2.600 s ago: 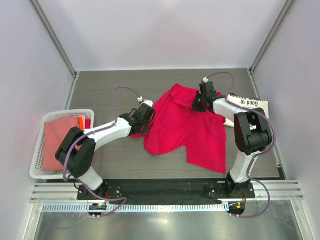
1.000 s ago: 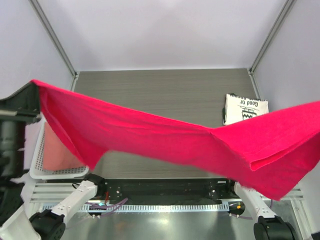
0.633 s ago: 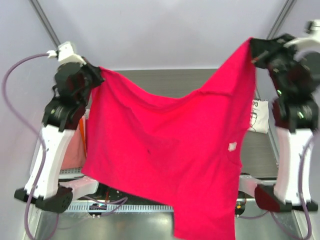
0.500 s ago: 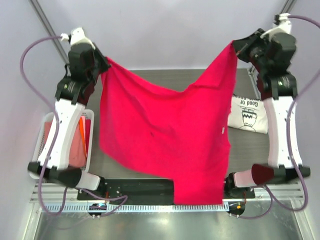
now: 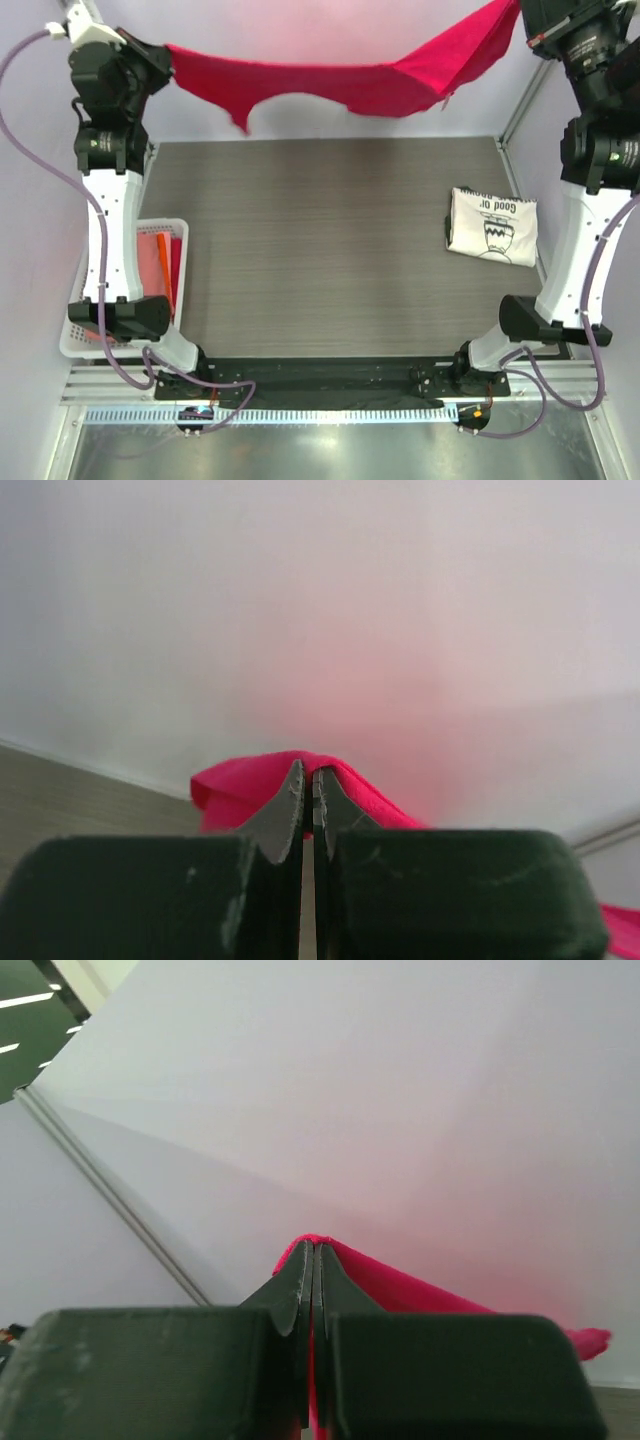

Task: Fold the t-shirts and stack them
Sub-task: Flatten the tshirt out

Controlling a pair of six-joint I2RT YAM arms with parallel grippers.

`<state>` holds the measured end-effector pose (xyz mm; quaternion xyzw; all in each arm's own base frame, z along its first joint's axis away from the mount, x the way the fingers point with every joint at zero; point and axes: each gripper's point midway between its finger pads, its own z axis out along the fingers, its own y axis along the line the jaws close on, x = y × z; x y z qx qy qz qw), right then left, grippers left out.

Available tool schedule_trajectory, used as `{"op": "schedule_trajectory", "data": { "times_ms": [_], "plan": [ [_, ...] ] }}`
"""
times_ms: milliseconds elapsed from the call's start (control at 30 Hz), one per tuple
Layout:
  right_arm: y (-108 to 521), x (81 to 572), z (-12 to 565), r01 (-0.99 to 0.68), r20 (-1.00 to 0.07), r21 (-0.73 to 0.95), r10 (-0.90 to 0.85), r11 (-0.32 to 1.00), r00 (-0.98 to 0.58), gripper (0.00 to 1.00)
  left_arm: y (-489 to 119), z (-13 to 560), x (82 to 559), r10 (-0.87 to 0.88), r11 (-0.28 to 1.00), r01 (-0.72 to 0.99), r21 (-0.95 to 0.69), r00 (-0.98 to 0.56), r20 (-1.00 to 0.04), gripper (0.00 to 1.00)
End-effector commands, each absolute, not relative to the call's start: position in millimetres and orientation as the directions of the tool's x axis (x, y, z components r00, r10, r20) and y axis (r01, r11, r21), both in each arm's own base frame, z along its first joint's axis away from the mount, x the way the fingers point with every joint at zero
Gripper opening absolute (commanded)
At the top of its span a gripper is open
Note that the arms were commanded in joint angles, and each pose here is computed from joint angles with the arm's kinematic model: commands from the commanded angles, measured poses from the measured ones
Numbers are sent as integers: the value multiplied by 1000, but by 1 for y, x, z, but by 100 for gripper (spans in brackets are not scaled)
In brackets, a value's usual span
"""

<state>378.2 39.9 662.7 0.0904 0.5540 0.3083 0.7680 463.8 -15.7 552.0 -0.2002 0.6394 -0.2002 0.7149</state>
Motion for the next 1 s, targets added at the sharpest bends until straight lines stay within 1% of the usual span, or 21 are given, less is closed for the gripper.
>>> {"op": "schedule_trajectory", "data": {
  "times_ms": [0, 33, 67, 100, 133, 167, 200, 267, 300, 367, 400, 433, 467, 500, 533, 567, 600, 667, 733, 867, 967],
  "plan": [
    [56, 398, 624, -427, -796, 531, 604, 732, 46, 1, -38, 541, 473, -523, 848, 162, -505, 99, -847, 0],
    [58, 401, 611, -421, -797, 543, 604, 727, 15, 1, -39, 497, 486, -517, 851, 126, -510, 32, -855, 0],
    [61, 390, 612, -445, -801, 526, 598, 725, 28, 1, -41, 486, 485, -506, 856, 135, -499, 20, -862, 0],
    [61, 405, 566, -401, -798, 569, 599, 717, -61, 1, -42, 487, 478, -503, 857, 158, -491, 40, -864, 0],
    [60, 405, 548, -383, -794, 582, 602, 717, -79, 1, -45, 439, 481, -504, 854, 121, -506, -44, -862, 0],
    [60, 403, 538, -387, -794, 580, 604, 717, -72, 1, -46, 425, 477, -508, 851, 118, -512, -68, -859, 0],
    [60, 392, 502, -349, -778, 614, 617, 708, -116, 1, -49, 409, 473, -520, 842, 116, -527, -91, -850, 0],
    [57, 379, 476, -322, -775, 620, 622, 716, -109, 1, -51, 398, 452, -525, 836, 128, -533, -95, -846, 0],
    [57, 367, 446, -285, -768, 635, 625, 718, -139, 1, -53, 362, 445, -533, 829, 114, -548, -138, -835, 0],
    [55, 352, 424, -254, -768, 638, 624, 727, -144, 1, -54, 354, 421, -529, 831, 124, -543, -128, -839, 0],
    [55, 348, 388, -204, -751, 660, 629, 723, -198, 1, -52, 324, 412, -524, 835, 88, -543, -172, -834, 0],
    [56, 330, 389, -215, -757, 654, 627, 726, -184, 1, -51, 310, 403, -522, 838, 70, -542, -189, -832, 0],
    [55, 324, 371, -175, -748, 663, 630, 728, -210, 1, -51, 315, 386, -527, 835, 78, -544, -167, -833, 0],
    [55, 317, 343, -134, -731, 675, 636, 725, -246, 1, -49, 302, 377, -532, 834, 52, -549, -186, -826, 0],
    [56, 300, 344, -150, -741, 668, 632, 729, -226, 1, -44, 274, 366, -551, 827, -6, -562, -206, -809, 0],
    [56, 276, 305, -90, -716, 685, 646, 723, -264, 1, -39, 254, 332, -579, 812, -54, -581, -205, -789, 0],
    [56, 276, 305, -90, -716, 685, 646, 723, -264, 1, -37, 240, 330, -579, 812, -77, -578, -221, -785, 0],
    [55, 250, 293, -67, -719, 680, 647, 730, -253, 1, -34, 230, 309, -624, 780, -117, -614, -214, -752, 0],
    [56, 228, 297, -95, -739, 666, 639, 740, -214, 1, -31, 208, 295, -643, 766, -170, -620, -228, -731, 0],
    [56, 197, 275, -38, -730, 665, 638, 746, -245, 1, -21, 177, 271, -701, 712, -271, -648, -209, -682, 0],
    [53, 189, 258, 1, -731, 650, 626, 760, -271, 1, -13, 160, 257, -735, 670, -338, -660, -181, -653, 0]
  ]
}}
